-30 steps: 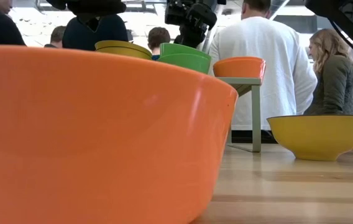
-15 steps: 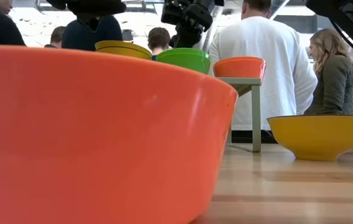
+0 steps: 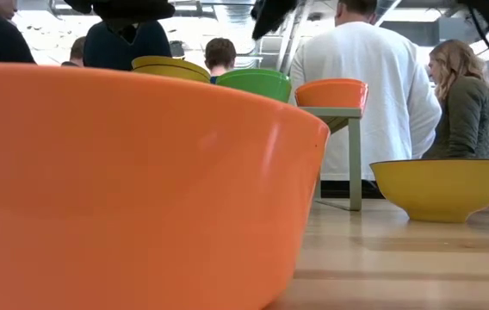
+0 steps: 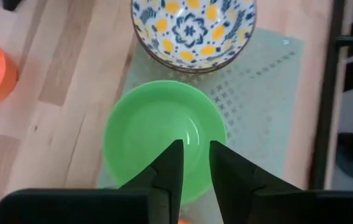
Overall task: Pick & Place Mini bowls
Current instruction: Stack the white patterned bowl on top of the white patterned bowl on the shelf
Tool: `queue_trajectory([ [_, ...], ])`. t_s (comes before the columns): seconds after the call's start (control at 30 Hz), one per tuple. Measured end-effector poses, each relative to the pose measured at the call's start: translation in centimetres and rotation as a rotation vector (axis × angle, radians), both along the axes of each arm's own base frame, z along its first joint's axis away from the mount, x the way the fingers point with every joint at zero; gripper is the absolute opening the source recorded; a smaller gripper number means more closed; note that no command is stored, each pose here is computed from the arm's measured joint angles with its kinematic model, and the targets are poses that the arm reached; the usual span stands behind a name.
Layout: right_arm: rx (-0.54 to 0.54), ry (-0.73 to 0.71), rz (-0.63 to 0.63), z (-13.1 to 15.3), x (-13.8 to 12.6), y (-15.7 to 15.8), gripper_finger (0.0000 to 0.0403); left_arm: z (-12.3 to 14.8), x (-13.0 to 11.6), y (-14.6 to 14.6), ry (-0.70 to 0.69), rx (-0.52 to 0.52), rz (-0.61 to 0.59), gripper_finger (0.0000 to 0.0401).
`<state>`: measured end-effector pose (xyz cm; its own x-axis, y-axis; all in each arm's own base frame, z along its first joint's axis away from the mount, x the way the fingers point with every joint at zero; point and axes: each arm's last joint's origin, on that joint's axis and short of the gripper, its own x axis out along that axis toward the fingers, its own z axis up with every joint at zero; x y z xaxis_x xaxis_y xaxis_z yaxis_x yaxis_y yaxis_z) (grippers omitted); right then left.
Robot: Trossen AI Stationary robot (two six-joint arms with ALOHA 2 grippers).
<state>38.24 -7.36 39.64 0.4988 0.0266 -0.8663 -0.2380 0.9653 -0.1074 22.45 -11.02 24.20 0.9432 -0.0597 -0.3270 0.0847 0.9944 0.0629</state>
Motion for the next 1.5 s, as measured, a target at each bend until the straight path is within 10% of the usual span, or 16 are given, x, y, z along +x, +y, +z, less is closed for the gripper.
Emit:
queue_trajectory([
  [0.53,0.070,-0.095,-0.003,5.8,-8.5,7.7,0.0054,0.5,0.1,-0.1,-0.044,-0.056,0.009,0.0085],
  [1.13,0.262,-0.077,0.040,-13.2,-15.3,14.8,0.0054,0.5,0.2,0.0,-0.046,-0.133,0.038,0.0085],
  [1.5,0.307,0.099,-0.152,-18.2,-14.7,19.7,0.0054,0.7,1.1,1.8,-0.065,-0.139,0.116,0.0085],
])
